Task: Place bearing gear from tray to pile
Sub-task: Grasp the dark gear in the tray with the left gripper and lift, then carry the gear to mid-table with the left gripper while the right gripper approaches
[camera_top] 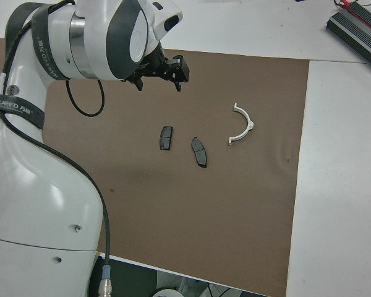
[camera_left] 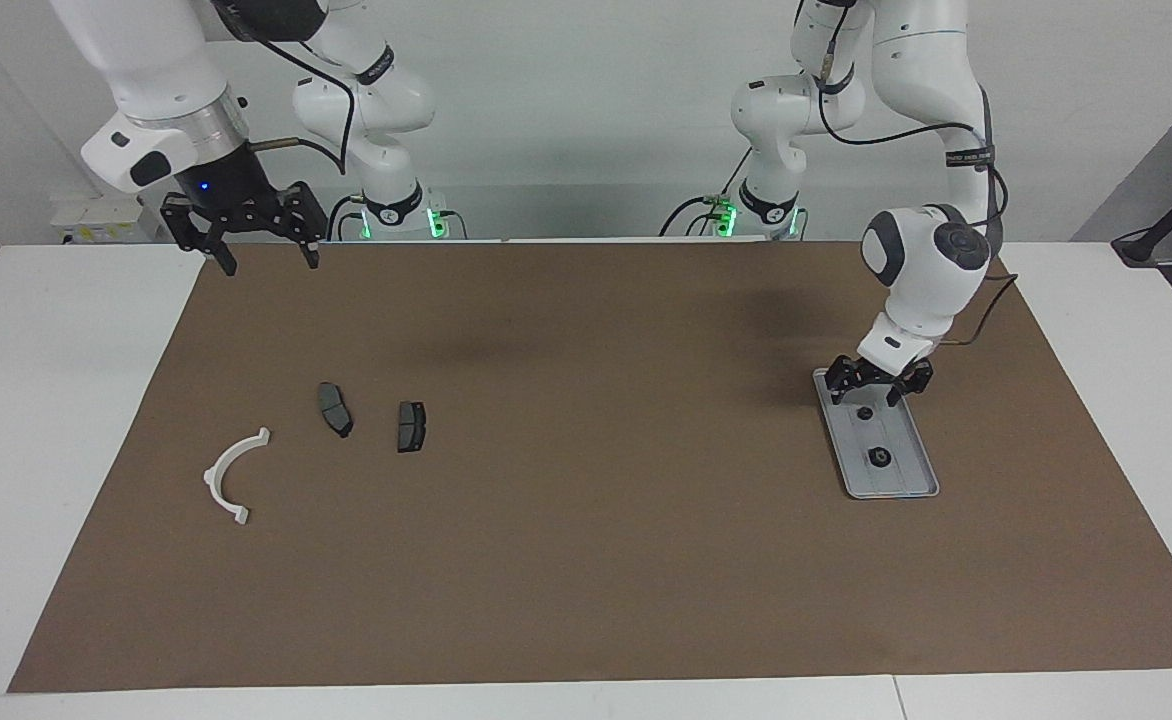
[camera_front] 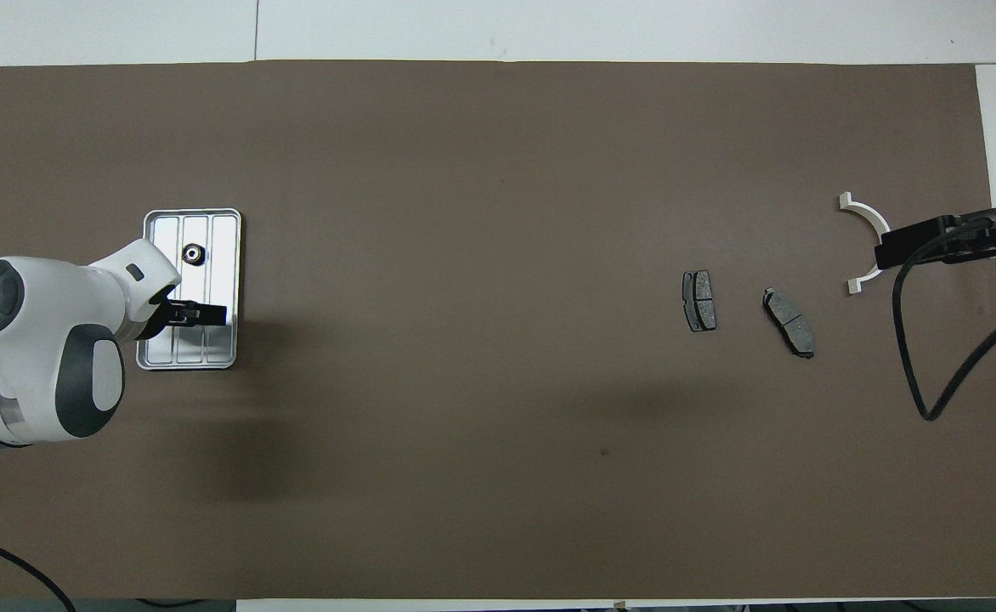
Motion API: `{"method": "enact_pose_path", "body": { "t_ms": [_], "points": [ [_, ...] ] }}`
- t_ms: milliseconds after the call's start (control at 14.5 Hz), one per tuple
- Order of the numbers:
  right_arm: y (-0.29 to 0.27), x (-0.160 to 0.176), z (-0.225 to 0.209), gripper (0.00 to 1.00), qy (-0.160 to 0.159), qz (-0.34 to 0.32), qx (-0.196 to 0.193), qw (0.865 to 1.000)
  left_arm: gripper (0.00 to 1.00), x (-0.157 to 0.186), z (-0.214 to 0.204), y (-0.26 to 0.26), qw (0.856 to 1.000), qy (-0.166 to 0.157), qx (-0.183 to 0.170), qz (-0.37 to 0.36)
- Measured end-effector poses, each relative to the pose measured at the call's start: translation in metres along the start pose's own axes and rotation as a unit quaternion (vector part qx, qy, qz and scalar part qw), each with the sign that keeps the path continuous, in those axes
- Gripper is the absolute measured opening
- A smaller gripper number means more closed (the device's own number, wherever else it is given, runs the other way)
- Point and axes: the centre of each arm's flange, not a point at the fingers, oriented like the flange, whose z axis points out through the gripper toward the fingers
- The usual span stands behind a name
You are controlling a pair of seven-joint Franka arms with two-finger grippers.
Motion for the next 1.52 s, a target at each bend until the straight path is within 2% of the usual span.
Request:
{"method": "enact_pose_path", "body": {
  "t_ms": [69,344,413,551,620,689,895,964,1102,1240,1378,1515],
  "points": [
    [0.0,0.0,0.0,1.0,0.0,0.0,0.0,1.0,0.97,0.0,0.002,0.0,1.0,0.001,0.0,0.0],
    [0.001,0.0,0.0,1.0,0.0,0.001,0.0,1.0,1.0,0.002,0.009,-0.002,1.0,0.002,0.0,-0.001],
    [0.001,0.0,0.0,1.0,0.0,0.001,0.0,1.0,0.93,0.002,0.009,-0.004,1.0,0.003,0.001,-0.002],
    [0.001,0.0,0.0,1.0,0.0,0.001,0.0,1.0,0.7,0.002,0.008,-0.009,1.0,0.004,0.001,-0.003],
    [0.001,0.0,0.0,1.0,0.0,0.001,0.0,1.0,0.7,0.002,0.008,-0.01,1.0,0.004,0.001,-0.004],
    [0.002,0.0,0.0,1.0,0.0,0.002,0.0,1.0,0.64,0.002,0.008,-0.01,1.0,0.004,0.001,-0.004],
    [0.003,0.0,0.0,1.0,0.0,0.003,0.0,1.0,0.28,0.006,0.004,-0.009,1.0,0.008,0.001,-0.002],
    [0.003,0.0,0.0,1.0,0.0,0.003,0.0,1.0,0.24,0.007,0.004,-0.009,1.0,0.008,0.002,-0.002],
    [0.003,0.0,0.0,1.0,0.0,0.003,0.0,1.0,0.24,0.01,0.001,-0.01,1.0,0.007,0.001,-0.002],
    [0.003,0.0,0.0,1.0,0.0,0.003,0.0,1.0,0.24,0.018,-0.011,-0.011,1.0,-0.007,-0.001,-0.001],
    [0.003,0.0,-0.001,1.0,0.001,0.003,0.0,1.0,0.24,0.039,-0.047,-0.012,0.999,-0.033,-0.006,0.0],
    [0.003,-0.001,-0.001,1.0,0.001,0.003,0.0,1.0,0.24,0.061,-0.094,-0.001,0.999,-0.041,-0.007,-0.021]
  ]
}}
